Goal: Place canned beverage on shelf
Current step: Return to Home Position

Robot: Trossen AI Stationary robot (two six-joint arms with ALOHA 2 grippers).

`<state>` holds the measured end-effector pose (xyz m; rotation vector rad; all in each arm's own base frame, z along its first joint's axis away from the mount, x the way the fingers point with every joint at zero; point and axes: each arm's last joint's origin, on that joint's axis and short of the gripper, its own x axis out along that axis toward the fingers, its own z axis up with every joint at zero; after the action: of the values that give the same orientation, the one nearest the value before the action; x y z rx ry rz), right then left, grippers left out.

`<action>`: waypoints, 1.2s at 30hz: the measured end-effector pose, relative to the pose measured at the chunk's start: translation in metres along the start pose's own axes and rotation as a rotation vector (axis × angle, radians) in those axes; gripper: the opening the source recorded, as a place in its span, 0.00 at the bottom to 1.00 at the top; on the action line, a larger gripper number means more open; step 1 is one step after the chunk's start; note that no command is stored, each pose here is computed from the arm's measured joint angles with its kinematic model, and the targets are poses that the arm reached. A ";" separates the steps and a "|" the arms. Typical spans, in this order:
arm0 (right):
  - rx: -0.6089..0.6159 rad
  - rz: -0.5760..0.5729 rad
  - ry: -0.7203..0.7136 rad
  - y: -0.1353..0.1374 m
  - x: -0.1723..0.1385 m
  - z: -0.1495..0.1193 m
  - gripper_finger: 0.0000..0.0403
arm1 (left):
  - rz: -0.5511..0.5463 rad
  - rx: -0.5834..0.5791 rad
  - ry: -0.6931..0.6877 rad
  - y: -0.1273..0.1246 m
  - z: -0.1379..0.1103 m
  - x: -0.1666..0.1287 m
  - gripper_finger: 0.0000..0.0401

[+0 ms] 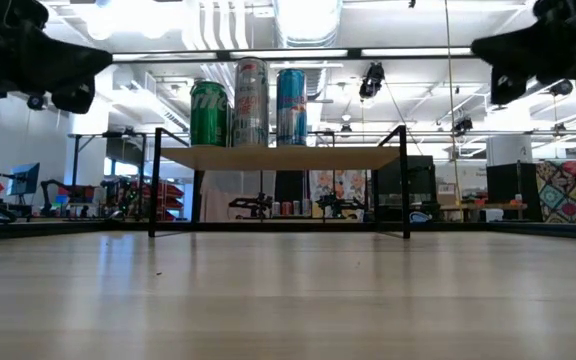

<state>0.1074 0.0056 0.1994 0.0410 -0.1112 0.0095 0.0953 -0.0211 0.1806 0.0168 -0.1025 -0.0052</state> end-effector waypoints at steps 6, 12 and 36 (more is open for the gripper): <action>0.024 0.023 -0.056 0.000 -0.012 0.003 0.02 | -0.001 -0.022 0.006 0.001 0.005 -0.004 0.00; 0.059 0.048 -0.068 0.000 -0.015 -0.009 0.02 | -0.002 -0.009 0.018 0.000 -0.006 -0.002 0.00; 0.112 0.039 -0.028 0.000 -0.010 -0.017 0.02 | -0.081 -0.045 0.047 -0.002 -0.009 -0.002 0.00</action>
<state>0.0998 0.0062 0.1813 0.1511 -0.1395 0.0537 0.0941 -0.0232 0.1716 -0.0240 -0.0548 -0.0882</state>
